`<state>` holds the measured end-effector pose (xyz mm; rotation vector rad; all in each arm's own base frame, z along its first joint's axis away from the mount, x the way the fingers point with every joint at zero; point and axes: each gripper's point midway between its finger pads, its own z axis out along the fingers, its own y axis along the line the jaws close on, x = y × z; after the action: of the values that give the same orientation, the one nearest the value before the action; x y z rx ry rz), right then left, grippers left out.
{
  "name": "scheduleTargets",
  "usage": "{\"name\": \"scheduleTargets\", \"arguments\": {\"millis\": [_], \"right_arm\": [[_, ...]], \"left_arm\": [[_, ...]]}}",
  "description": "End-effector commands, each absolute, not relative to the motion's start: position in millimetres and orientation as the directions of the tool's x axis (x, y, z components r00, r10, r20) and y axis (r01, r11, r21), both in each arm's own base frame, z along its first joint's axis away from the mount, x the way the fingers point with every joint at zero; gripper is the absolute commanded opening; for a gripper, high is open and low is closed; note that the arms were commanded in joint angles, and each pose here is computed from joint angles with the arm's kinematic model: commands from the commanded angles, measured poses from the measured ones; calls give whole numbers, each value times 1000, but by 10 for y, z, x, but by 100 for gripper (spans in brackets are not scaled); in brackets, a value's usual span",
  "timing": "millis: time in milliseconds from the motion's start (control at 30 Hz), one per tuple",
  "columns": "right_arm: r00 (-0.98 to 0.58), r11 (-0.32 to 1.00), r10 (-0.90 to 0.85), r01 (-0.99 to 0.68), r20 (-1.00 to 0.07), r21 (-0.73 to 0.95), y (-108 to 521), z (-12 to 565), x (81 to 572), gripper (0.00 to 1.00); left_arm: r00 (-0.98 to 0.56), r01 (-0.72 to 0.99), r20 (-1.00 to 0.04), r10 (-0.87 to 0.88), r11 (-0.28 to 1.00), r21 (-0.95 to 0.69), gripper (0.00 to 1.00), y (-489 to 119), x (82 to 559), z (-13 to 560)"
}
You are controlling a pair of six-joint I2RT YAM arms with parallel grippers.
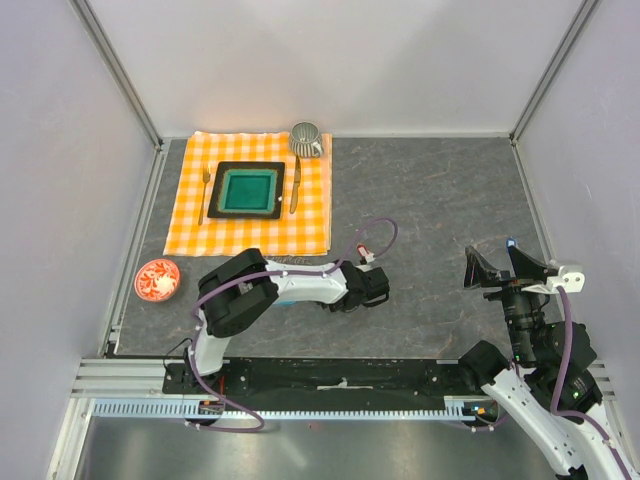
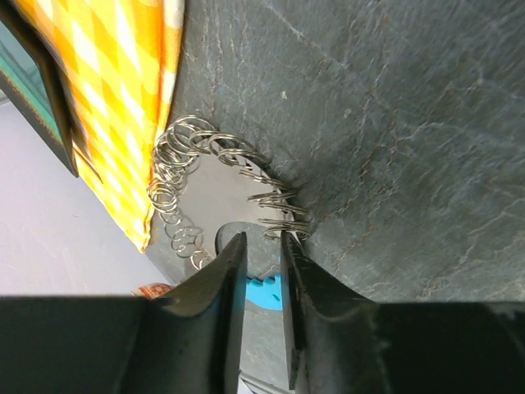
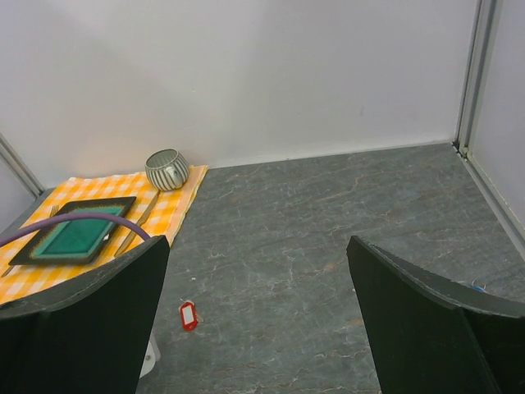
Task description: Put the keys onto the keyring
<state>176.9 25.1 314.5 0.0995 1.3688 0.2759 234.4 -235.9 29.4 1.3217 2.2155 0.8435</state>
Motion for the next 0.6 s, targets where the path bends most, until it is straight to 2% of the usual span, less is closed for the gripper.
{"name": "scheduleTargets", "arguments": {"millis": [0,67,133,233,267,367,467,567], "right_arm": [[195,962,256,-149,-947,230,261,3207,1763,98],[195,962,256,-151,-947,229,264,3207,1762,98],[198,962,256,-148,-946,230,256,3212,1760,98],[198,962,255,-146,-946,229,254,3213,1763,98],[195,963,253,-147,-948,226,261,3201,1768,98],[198,962,255,-151,-946,228,264,3215,1764,98],[198,962,254,-149,-947,227,261,3211,1765,98],[199,963,252,-149,-947,225,260,3210,1765,98]], "left_arm": [[-472,575,-196,860,468,671,34,-2511,2395,632],[-495,557,-254,831,528,641,40,-2512,2361,693],[-518,535,-326,791,597,598,41,-2480,2340,751],[-572,521,-457,681,732,439,45,-2528,2295,663],[-582,531,-526,620,780,332,46,-2616,2247,759],[-611,513,-636,471,848,135,46,-2681,2246,758],[-664,464,-664,344,886,-4,45,-2624,2289,681],[-691,438,-666,282,896,-76,44,-2566,2313,626]]}}
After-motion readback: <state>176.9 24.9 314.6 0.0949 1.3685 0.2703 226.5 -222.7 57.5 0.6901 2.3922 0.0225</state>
